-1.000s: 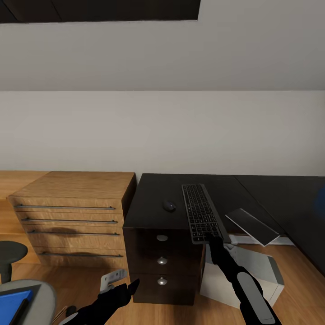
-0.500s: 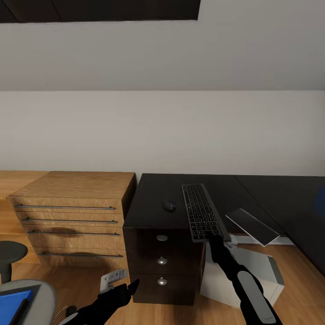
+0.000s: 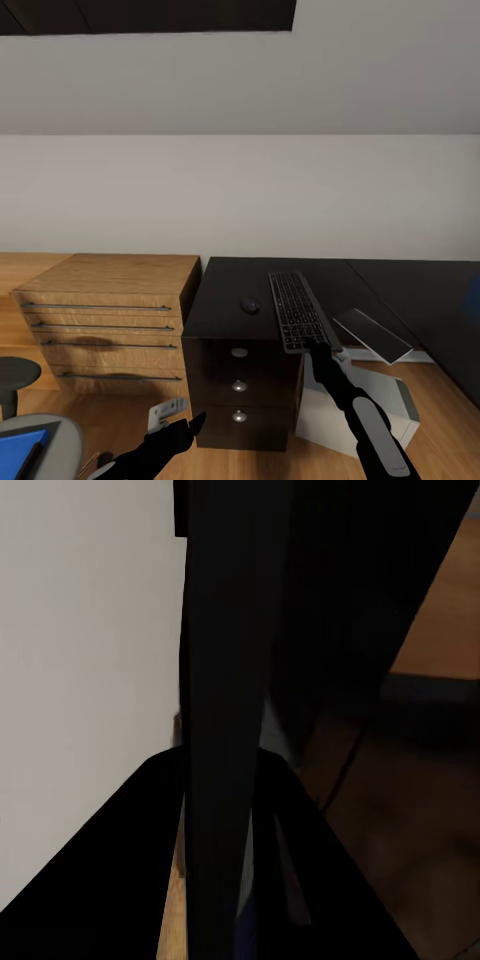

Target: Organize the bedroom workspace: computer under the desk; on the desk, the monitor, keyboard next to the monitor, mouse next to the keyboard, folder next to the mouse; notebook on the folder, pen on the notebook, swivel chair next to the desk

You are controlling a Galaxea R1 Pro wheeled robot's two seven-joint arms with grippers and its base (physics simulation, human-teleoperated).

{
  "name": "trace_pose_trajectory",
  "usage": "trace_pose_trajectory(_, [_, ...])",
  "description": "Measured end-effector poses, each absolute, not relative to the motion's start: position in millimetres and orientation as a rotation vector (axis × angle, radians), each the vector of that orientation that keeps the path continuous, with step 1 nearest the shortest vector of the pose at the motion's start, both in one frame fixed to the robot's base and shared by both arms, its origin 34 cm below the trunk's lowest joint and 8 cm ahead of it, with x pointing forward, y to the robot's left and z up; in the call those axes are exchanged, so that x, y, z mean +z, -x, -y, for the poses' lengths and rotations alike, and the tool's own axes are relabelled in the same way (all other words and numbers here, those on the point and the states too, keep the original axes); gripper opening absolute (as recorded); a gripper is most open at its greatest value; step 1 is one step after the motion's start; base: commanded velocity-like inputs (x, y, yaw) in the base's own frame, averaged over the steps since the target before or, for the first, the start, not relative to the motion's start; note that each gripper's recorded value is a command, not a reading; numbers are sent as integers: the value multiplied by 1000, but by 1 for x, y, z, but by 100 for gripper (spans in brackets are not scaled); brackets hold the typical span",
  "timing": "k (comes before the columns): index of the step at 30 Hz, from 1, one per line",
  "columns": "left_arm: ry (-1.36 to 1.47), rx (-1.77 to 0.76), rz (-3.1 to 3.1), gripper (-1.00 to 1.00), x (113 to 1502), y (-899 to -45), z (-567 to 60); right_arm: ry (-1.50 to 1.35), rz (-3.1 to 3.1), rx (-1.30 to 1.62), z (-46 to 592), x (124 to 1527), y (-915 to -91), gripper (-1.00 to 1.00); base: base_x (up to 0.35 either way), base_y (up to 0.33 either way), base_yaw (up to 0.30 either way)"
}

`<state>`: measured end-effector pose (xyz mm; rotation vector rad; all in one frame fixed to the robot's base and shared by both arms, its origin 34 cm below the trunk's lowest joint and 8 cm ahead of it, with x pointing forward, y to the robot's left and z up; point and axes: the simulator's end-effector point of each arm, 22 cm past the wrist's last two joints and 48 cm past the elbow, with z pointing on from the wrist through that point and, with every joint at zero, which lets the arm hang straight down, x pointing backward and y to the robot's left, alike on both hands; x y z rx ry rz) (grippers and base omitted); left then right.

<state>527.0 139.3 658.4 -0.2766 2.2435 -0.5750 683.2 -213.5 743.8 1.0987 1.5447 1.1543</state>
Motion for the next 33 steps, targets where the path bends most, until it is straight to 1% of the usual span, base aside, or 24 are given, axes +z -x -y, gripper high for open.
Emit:
trace_pose_trajectory(15, [291,-563,-2250,100,686,-531,-143,-1093,-1546,1163,210,775,-687,-100,-16,0,0])
trace_pose_trajectory(33, [299,-560,-2257,100,716,-534,-145,-1071,-1524,1170,212,823,-693,-100,-329,0,0])
